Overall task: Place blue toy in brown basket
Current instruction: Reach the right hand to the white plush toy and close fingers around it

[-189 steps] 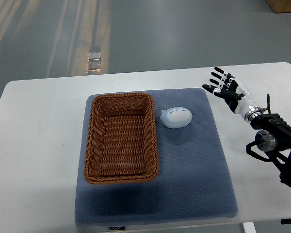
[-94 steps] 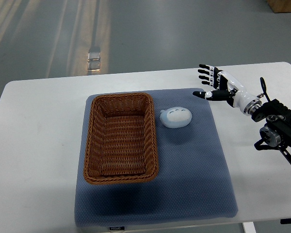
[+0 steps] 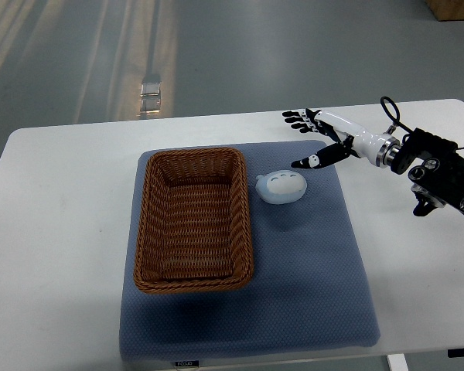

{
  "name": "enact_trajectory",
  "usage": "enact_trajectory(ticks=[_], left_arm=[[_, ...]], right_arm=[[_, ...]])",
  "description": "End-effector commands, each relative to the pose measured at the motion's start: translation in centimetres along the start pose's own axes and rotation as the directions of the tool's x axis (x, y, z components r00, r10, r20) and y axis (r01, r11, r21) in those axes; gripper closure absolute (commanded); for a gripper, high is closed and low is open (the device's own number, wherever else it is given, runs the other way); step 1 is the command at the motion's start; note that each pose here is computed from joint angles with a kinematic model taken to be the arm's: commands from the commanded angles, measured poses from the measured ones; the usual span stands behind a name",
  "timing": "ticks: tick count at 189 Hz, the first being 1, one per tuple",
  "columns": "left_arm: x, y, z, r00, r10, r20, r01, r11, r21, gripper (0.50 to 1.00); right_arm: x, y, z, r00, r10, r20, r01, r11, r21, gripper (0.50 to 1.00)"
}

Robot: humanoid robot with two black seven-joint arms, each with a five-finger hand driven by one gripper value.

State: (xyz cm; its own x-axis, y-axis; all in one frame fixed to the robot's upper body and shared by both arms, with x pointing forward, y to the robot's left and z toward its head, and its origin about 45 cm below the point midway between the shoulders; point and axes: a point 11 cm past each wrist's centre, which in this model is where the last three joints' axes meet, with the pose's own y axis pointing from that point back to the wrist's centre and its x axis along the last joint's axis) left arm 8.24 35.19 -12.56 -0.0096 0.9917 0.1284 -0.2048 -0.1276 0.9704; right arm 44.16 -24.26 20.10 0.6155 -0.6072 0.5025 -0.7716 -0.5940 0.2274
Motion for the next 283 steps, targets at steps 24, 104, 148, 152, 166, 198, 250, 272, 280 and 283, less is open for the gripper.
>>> enact_trajectory(ticks=[24,104,148,152,166,198,250,272,280,283], left_arm=[[0.0,0.0,0.0,1.000,0.000,0.000,0.000,1.000,0.000,0.500],[0.0,0.0,0.0,1.000,0.000,-0.001,0.000,1.000,0.000,0.500],[0.0,0.0,0.0,1.000,0.000,0.000,0.000,1.000,0.000,0.500],[0.0,0.0,0.0,1.000,0.000,0.000,0.000,1.000,0.000,0.500],[0.0,0.0,0.1,1.000,0.000,0.002,0.000,1.000,-0.001,0.500],[0.0,0.0,0.0,1.000,0.000,0.002,0.000,1.000,0.000,0.500],[0.0,0.0,0.0,1.000,0.000,0.000,0.000,1.000,0.000,0.500],[0.0,0.0,0.0,1.000,0.000,-0.001,0.000,1.000,0.000,0.500],[0.0,0.0,0.0,1.000,0.000,-0.001,0.000,1.000,0.000,0.500],[0.0,0.0,0.0,1.000,0.002,-0.001,-0.002,1.000,0.000,0.500]], right_arm=[[0.3,-0.7,-1.7,0.990,-0.074,-0.123,0.077,0.997,0.015,0.587],[-4.3,-0.7,-2.5,0.898,-0.308,-0.314,0.336,0.941,0.038,0.589],[-4.1,-0.8,-1.3,0.893,-0.291,-0.342,0.307,0.952,-0.009,0.591],[-4.0,-0.8,-1.2,0.895,-0.285,-0.344,0.299,0.954,-0.015,0.591],[-3.7,-0.8,-0.7,0.890,-0.287,-0.355,0.291,0.956,-0.042,0.593],[-3.9,-0.4,0.6,0.876,-0.304,-0.373,0.292,0.952,-0.091,0.597],[-4.9,-1.3,0.7,0.871,-0.299,-0.389,0.287,0.954,-0.090,0.773],[-4.8,-1.4,0.9,0.872,-0.296,-0.389,0.276,0.955,-0.108,0.908],[-4.8,-1.4,0.9,0.871,-0.297,-0.391,0.276,0.955,-0.110,0.918],[-4.8,-1.4,0.8,0.872,-0.295,-0.390,0.275,0.955,-0.109,0.920]])
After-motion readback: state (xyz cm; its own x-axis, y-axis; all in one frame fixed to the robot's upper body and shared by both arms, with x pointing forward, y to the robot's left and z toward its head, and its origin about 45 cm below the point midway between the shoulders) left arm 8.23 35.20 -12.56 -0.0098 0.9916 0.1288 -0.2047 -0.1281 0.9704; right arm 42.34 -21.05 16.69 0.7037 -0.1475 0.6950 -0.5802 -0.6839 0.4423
